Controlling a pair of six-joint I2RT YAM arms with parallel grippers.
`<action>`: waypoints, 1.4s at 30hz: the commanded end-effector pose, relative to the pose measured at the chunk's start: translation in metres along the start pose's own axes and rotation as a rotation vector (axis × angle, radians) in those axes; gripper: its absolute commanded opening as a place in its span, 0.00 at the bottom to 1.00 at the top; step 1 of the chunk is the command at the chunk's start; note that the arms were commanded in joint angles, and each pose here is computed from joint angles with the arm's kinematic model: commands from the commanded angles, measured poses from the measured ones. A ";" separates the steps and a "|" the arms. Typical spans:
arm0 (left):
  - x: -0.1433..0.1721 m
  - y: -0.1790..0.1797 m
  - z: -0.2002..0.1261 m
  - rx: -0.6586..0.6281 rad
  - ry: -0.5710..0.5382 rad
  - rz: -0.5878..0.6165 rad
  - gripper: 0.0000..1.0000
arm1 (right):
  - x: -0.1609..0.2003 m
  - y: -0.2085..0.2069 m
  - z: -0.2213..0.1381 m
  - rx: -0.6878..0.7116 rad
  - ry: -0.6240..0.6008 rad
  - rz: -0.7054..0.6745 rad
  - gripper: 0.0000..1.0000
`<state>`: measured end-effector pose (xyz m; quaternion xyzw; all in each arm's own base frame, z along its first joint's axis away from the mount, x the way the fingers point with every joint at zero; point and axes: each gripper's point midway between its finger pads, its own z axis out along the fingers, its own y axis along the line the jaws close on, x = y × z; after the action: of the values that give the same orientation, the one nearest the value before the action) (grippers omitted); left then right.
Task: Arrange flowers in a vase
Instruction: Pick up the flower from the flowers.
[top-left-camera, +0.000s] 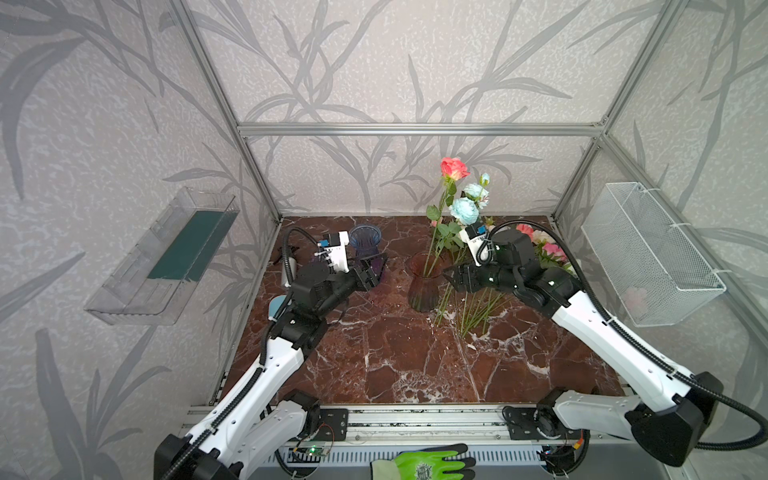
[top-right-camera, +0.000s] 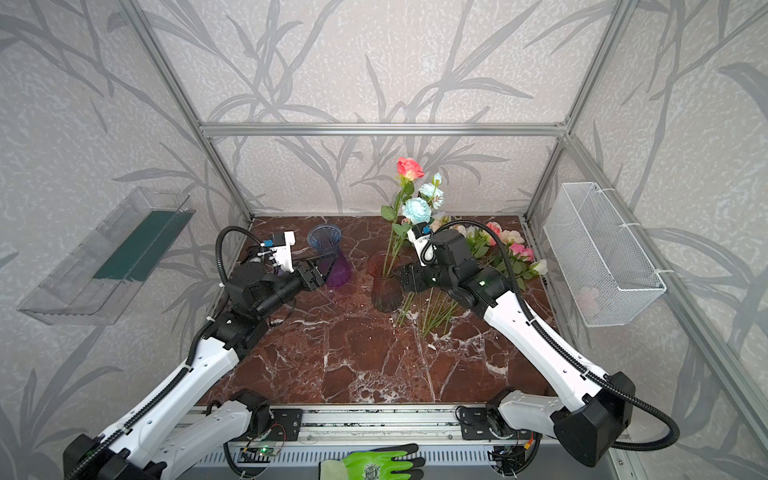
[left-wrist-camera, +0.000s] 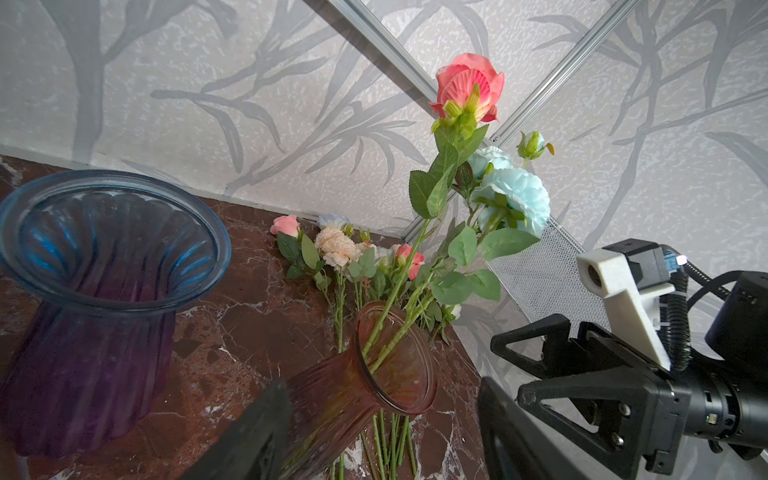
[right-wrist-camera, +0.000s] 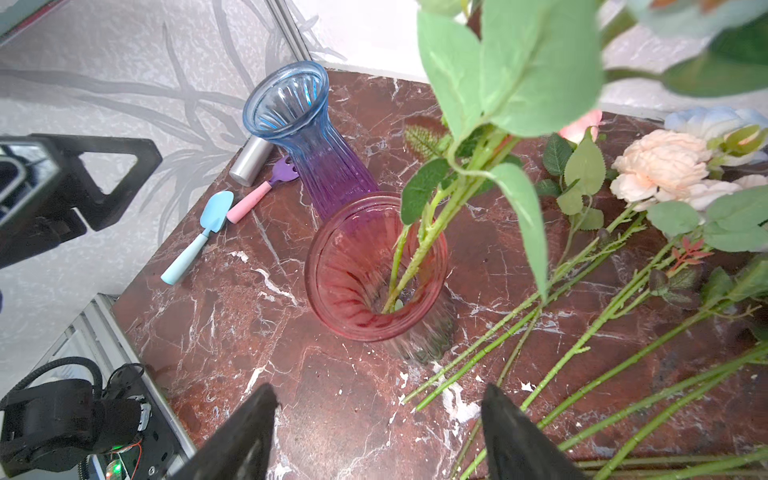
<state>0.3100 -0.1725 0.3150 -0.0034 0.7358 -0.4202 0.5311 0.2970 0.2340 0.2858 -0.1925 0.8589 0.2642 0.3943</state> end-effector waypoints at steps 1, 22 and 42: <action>-0.017 -0.017 -0.002 0.050 -0.036 0.024 0.73 | 0.016 -0.015 -0.006 0.032 0.032 0.030 0.75; 0.049 -0.071 0.020 0.240 0.256 0.071 0.67 | 0.058 -0.192 0.067 0.139 0.003 0.592 0.20; 0.041 -0.068 0.015 0.207 0.208 0.074 0.67 | 0.076 -0.208 0.168 0.144 0.249 0.563 0.28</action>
<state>0.2774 -0.2462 0.3057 0.1183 0.7524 -0.4685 0.4476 0.4548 0.1465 0.0624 0.0726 0.9406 0.2574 0.2093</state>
